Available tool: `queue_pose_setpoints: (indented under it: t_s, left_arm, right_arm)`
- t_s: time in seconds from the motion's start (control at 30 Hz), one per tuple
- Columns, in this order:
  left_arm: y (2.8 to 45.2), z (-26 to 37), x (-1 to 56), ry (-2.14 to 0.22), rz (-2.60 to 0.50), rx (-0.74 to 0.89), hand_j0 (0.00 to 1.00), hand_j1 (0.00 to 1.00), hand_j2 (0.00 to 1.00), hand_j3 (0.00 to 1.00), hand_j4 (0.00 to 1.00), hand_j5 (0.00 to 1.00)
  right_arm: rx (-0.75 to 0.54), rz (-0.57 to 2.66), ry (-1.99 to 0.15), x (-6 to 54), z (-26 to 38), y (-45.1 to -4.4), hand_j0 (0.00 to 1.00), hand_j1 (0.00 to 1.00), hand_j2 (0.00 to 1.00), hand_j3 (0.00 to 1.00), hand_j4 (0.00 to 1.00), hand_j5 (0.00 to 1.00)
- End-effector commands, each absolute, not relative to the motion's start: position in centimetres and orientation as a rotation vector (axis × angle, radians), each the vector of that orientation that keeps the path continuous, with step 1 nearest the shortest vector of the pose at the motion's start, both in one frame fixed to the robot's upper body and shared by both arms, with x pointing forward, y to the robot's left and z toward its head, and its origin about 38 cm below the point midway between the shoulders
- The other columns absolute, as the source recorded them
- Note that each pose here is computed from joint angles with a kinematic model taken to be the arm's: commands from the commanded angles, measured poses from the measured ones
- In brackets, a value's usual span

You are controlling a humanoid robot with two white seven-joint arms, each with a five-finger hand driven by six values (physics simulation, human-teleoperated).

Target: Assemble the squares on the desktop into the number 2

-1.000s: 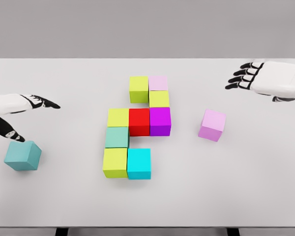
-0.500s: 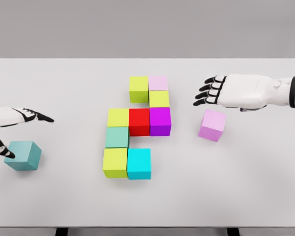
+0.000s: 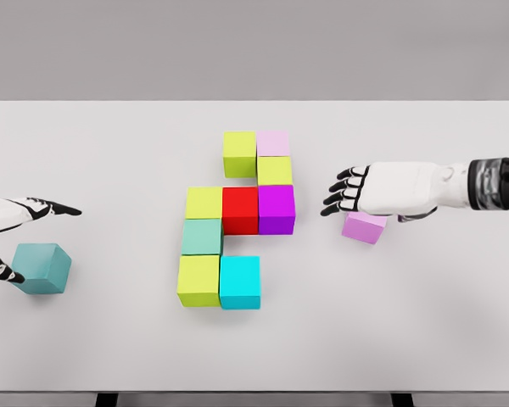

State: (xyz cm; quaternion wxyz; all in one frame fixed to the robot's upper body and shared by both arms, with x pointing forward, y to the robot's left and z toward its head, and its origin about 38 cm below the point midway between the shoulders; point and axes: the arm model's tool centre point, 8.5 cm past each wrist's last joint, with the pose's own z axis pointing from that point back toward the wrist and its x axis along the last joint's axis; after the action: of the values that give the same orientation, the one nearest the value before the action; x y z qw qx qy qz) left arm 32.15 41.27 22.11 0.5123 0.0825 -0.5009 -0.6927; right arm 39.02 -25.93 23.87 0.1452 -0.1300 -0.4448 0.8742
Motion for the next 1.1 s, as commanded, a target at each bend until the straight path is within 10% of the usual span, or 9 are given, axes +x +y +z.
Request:
queue_pose_setpoints:
  t_s: [0.0, 0.73, 0.9, 1.07]
  left_arm:
    - [41.5, 21.8, 32.1, -1.205, -1.655, 0.212, 1.00, 1.00, 1.00, 1.00, 1.00, 1.00]
    - [41.8, 17.2, 31.5, -1.136, -1.668, 0.200, 1.00, 1.00, 1.00, 1.00, 1.00, 1.00]
    - [41.6, 16.9, 31.2, -1.148, -1.664, 0.183, 0.55, 0.55, 0.55, 0.55, 0.55, 0.55]
    - [41.3, 16.7, 31.4, -1.172, -1.642, 0.186, 0.38, 0.38, 0.38, 0.38, 0.38, 0.38]
  right_arm:
    - [-0.372, 2.507, -1.266, 39.4, 23.4, -26.1, 1.00, 1.00, 1.00, 1.00, 1.00, 1.00]
    - [-0.399, 2.519, -1.135, 41.3, 20.4, -26.8, 1.00, 1.00, 1.00, 1.00, 1.00, 1.00]
    - [-0.395, 2.514, -1.122, 41.5, 20.0, -26.9, 1.00, 1.00, 1.00, 1.00, 1.00, 1.00]
    - [-0.377, 2.523, -1.120, 41.3, 19.5, -26.6, 1.00, 1.00, 1.00, 1.00, 1.00, 1.00]
